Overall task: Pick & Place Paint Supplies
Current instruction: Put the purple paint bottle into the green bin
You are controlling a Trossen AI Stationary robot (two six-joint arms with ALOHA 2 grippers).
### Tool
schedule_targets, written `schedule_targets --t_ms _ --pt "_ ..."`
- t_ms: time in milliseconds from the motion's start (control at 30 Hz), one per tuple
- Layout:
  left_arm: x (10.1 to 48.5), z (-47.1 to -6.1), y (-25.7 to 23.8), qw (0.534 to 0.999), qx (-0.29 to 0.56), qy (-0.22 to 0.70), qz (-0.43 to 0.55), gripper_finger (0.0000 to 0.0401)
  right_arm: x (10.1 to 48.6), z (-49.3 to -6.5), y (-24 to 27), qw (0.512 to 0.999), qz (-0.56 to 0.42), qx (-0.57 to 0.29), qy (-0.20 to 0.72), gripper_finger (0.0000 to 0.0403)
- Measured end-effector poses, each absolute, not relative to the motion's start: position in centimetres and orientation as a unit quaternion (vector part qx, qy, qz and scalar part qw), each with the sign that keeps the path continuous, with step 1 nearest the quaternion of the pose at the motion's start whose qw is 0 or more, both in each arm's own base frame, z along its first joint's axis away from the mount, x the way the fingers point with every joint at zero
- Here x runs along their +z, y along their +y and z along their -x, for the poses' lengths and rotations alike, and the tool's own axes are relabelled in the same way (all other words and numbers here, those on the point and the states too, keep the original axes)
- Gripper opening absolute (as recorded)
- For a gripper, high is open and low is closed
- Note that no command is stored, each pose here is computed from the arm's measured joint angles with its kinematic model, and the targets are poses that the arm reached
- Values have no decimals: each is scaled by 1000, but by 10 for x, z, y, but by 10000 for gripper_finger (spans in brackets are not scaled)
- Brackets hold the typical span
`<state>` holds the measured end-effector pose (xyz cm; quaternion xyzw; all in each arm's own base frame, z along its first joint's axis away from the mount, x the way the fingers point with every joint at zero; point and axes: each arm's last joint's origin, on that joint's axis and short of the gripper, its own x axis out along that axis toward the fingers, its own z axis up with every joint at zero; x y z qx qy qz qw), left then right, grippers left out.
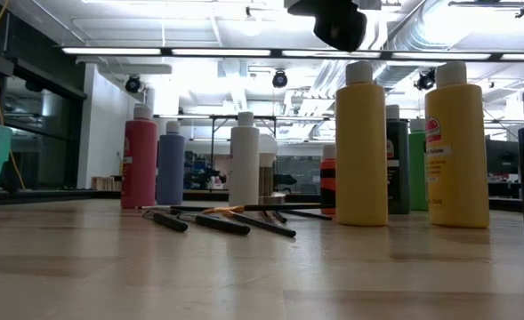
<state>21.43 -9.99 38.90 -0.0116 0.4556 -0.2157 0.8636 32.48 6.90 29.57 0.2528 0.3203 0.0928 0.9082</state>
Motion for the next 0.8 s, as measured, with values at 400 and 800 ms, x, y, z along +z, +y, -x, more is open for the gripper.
schedule_targets --t_ms 400,800 --pt "361 -162 -168 859 -87 500 61 107 296 -325 67 914 -248 68 313 226" --pt "308 -125 -238 858 -15 501 116 107 296 -326 66 925 -228 49 301 226"
